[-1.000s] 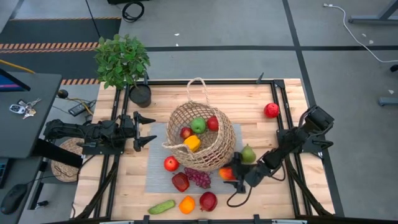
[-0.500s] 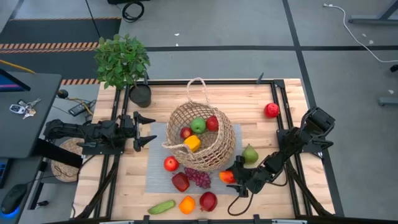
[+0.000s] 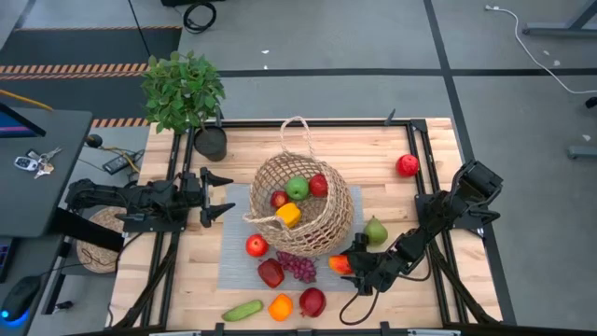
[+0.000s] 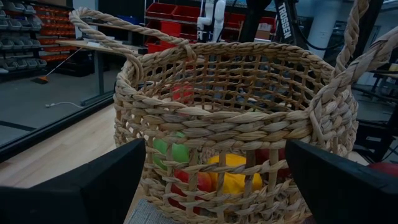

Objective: Build produce basket
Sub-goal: Put the mango into the basket

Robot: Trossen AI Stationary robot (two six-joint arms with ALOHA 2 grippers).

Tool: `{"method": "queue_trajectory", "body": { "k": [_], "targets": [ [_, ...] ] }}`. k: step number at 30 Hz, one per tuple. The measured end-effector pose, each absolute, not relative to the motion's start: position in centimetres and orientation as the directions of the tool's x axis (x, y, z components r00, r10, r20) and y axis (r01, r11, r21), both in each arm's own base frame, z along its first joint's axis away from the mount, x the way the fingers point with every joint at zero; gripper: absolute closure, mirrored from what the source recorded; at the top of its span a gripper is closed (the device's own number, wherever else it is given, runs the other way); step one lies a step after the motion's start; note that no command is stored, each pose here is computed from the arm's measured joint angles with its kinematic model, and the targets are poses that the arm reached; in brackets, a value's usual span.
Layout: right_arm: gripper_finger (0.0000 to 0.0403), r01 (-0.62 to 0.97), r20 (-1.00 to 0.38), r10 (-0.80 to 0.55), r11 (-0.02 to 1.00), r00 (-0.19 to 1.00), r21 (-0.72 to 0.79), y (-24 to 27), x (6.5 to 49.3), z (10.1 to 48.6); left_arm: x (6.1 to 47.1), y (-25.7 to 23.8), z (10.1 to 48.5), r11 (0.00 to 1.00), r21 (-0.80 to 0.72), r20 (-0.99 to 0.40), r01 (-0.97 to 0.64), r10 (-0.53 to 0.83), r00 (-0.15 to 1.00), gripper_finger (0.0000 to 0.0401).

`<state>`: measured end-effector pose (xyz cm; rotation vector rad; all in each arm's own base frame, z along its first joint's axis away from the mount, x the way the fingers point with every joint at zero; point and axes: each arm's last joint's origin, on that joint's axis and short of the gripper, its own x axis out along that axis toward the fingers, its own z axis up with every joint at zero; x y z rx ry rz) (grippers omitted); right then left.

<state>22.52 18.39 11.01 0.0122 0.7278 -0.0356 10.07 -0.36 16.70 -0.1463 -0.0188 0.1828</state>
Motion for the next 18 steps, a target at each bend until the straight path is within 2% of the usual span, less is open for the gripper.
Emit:
{"method": "queue_trajectory", "body": {
  "k": [10,18],
  "targets": [
    [0.0055,0.035,-0.642,-0.075,0.997,0.763,-0.075,18.26,22.57,11.07,10.07,-0.36,16.70,0.973,-0.146,0.005,-0.180,0.182,0.983,0.0009],
    [0.0059,0.030,-0.655,-0.062,0.998,0.753,-0.060,18.27,22.51,11.00,10.07,-0.36,16.70,0.973,-0.147,0.005,-0.180,0.182,0.983,0.0009]
  ]
}}
